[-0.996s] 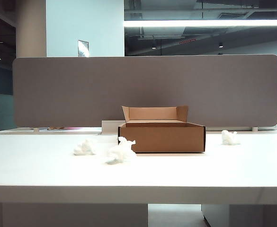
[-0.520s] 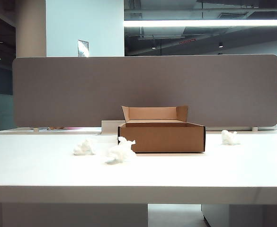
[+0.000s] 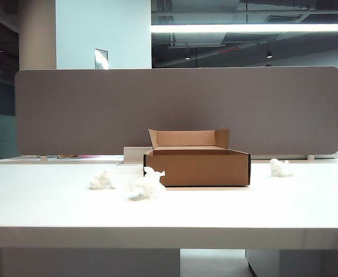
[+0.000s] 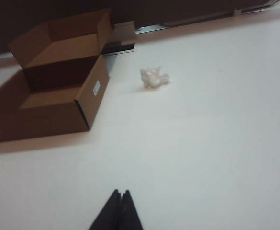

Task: Pick up all the paper balls on the table and put them in the paper box.

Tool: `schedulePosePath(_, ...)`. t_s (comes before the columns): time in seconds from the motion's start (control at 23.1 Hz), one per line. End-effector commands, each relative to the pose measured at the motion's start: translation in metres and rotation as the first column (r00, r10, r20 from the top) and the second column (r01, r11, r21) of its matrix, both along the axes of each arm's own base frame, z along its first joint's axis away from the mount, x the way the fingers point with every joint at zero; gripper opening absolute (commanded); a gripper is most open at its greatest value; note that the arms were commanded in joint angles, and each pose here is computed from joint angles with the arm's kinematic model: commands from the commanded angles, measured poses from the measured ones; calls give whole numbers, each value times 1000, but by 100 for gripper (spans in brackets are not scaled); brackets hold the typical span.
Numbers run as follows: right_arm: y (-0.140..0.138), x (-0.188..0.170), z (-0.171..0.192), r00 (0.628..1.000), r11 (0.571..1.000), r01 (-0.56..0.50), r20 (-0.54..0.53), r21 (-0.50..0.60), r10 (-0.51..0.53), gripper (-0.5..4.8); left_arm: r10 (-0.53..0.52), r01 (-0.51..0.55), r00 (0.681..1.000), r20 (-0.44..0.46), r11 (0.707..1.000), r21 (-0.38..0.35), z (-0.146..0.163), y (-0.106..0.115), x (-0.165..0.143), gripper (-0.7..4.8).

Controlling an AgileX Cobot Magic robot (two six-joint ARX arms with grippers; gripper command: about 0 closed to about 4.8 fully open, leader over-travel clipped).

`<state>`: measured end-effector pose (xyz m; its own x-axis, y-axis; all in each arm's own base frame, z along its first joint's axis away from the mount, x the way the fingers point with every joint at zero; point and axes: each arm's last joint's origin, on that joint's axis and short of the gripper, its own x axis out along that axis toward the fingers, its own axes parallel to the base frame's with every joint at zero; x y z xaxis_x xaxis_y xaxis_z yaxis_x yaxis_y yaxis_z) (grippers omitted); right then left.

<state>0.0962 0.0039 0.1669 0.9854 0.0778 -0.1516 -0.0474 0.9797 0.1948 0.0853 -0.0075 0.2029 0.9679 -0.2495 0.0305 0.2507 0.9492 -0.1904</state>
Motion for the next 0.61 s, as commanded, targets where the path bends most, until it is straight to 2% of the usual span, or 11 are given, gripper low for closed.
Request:
schedulePosePath(0.04,1,-1,11,999,999,-18,38,28,17,-6,-37,37,999,26,999,7,13,-1,-2,-5)
schedulePosePath(0.35,1,-6,34,995,999,-30,96,29,27,-6,-72,72,997,-24,997,9,36,-2,8,-6)
schedulePosePath(0.61,1,-9,44,994,999,-35,108,29,32,-6,-165,171,982,-89,983,62,58,-5,43,-6)
